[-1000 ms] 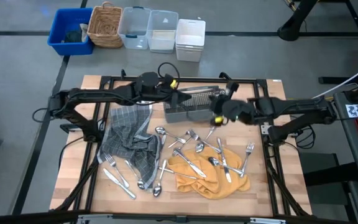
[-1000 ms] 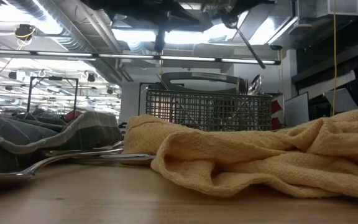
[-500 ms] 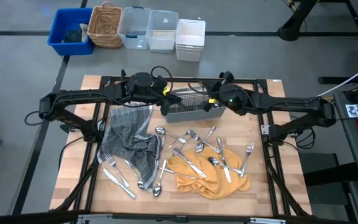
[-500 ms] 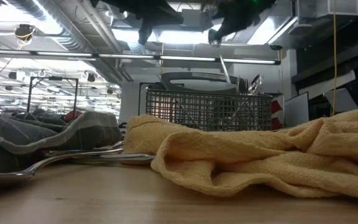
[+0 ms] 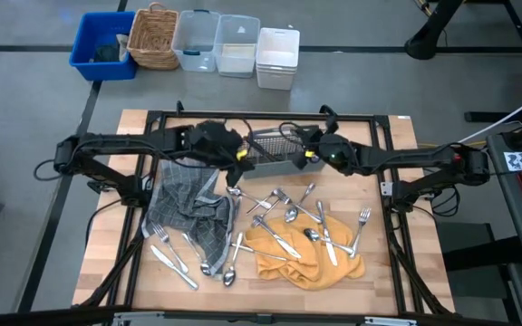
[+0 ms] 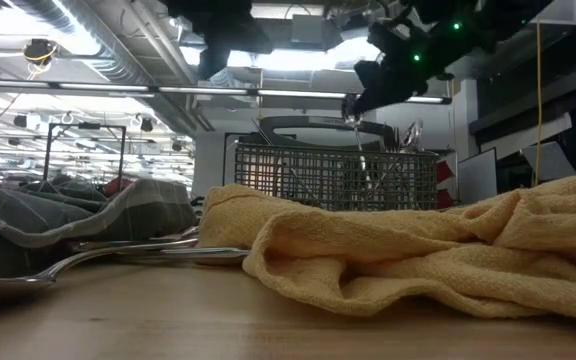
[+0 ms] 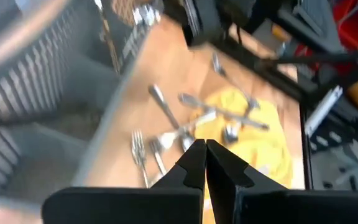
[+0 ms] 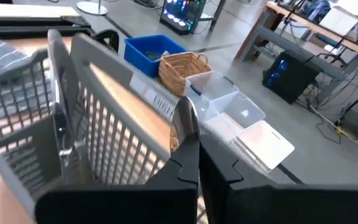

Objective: Sort silverware
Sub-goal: Put the silver spoon into the gray utensil holder

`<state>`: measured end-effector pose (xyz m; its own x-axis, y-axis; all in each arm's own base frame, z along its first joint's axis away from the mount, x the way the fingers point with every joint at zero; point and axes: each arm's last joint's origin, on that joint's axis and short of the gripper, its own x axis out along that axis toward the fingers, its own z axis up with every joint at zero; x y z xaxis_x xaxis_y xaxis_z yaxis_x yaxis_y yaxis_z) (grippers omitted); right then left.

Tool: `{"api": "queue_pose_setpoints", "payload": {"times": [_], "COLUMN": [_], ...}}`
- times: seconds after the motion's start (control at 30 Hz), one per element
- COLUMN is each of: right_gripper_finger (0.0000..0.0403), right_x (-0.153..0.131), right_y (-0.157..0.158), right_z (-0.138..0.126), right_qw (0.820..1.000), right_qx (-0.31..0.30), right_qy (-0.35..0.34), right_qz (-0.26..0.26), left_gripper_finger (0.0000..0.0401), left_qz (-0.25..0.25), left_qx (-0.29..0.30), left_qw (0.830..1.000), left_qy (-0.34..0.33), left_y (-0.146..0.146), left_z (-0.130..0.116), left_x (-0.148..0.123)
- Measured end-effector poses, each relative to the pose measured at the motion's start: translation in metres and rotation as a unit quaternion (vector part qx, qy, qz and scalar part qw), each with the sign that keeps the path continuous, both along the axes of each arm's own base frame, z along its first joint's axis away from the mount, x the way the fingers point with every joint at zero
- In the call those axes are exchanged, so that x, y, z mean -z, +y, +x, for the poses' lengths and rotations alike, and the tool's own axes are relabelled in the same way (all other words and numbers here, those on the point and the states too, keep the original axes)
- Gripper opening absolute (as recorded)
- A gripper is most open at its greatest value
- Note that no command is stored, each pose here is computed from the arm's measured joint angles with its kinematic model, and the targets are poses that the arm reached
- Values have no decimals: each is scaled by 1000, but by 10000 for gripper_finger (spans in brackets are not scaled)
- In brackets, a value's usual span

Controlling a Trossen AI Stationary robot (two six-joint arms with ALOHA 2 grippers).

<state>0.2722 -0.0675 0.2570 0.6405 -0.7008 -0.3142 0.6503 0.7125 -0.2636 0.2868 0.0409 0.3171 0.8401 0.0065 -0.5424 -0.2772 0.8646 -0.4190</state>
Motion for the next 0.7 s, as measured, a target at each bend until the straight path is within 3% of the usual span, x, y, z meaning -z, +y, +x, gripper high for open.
{"api": "queue_pose_setpoints", "payload": {"times": [0.4, 0.7], "right_gripper_finger": [5, 14], "right_x": [20, 20], "right_y": [1, 2], "right_z": [-7, -6], "right_qw": [999, 999], "right_qx": [0, -13], "right_qy": [35, 36], "right_qz": [6, 10], "left_gripper_finger": [1, 1], "left_qz": [-119, -236], "left_qx": [-17, -57], "left_qw": [981, 932], "left_qy": [152, 271], "left_y": [-47, -88], "left_z": [-16, -34], "left_x": [21, 31]}}
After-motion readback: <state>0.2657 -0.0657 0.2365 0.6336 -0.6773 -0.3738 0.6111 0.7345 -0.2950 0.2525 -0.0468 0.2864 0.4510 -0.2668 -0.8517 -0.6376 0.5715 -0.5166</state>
